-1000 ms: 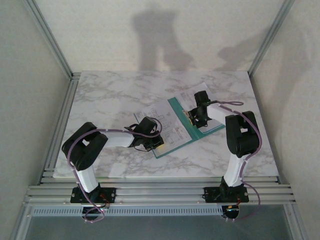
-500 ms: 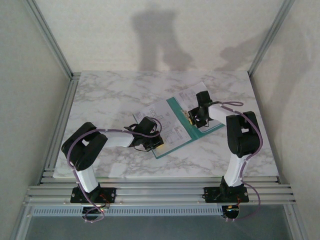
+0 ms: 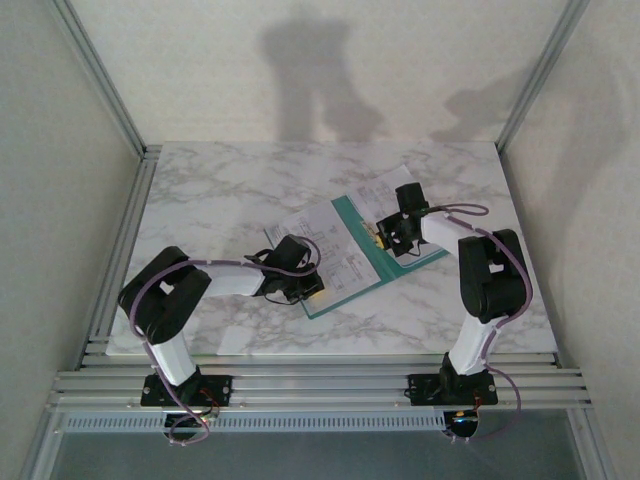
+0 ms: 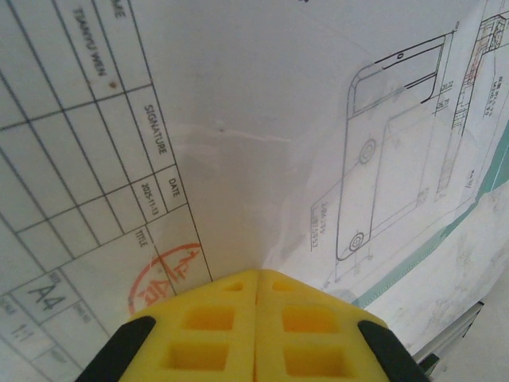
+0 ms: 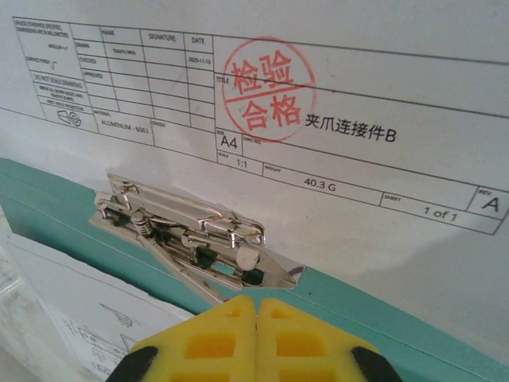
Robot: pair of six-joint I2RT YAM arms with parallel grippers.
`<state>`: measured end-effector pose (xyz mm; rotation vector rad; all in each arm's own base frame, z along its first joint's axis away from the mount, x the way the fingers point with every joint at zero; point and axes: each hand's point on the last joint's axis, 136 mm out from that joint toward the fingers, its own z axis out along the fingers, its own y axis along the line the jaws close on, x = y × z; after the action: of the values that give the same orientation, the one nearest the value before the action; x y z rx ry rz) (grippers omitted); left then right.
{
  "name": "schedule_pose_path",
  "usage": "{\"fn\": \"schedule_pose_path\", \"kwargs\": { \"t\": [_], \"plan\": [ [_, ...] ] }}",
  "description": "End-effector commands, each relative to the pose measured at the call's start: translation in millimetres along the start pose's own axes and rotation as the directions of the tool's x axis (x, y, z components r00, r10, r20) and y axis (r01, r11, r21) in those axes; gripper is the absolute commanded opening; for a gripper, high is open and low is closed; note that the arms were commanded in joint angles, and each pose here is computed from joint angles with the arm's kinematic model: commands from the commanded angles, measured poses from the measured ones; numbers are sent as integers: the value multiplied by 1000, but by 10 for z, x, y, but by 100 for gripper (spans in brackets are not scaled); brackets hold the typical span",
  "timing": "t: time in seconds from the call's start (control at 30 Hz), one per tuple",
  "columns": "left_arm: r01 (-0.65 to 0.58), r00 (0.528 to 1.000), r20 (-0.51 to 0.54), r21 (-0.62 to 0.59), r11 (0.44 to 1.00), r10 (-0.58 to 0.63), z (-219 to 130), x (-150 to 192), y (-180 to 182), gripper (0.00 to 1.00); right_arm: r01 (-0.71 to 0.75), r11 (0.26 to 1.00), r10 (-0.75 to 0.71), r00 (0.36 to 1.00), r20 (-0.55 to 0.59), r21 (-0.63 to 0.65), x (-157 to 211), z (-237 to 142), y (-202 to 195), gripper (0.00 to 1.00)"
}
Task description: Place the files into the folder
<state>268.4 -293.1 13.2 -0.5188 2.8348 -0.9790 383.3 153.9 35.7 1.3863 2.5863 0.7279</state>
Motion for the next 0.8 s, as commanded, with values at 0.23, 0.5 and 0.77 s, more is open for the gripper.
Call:
{"fn": "schedule_pose_path", "kwargs": {
  "t": [0.23, 0.5, 0.77],
  "plan": [
    [61, 997, -41, -242, 968, -73, -34, 180, 710, 5, -70, 967, 45, 994, 102, 247, -312, 152, -744, 0],
    [66, 996, -40, -243, 968, -78, -41, 188, 745, 5, -48, 944, 22, 996, 82, 328, -269, 214, -871, 0],
    [64, 996, -41, -242, 968, -76, -27, 164, 720, 5, -85, 899, 50, 995, 91, 430, -169, 278, -1226, 0]
  ]
}}
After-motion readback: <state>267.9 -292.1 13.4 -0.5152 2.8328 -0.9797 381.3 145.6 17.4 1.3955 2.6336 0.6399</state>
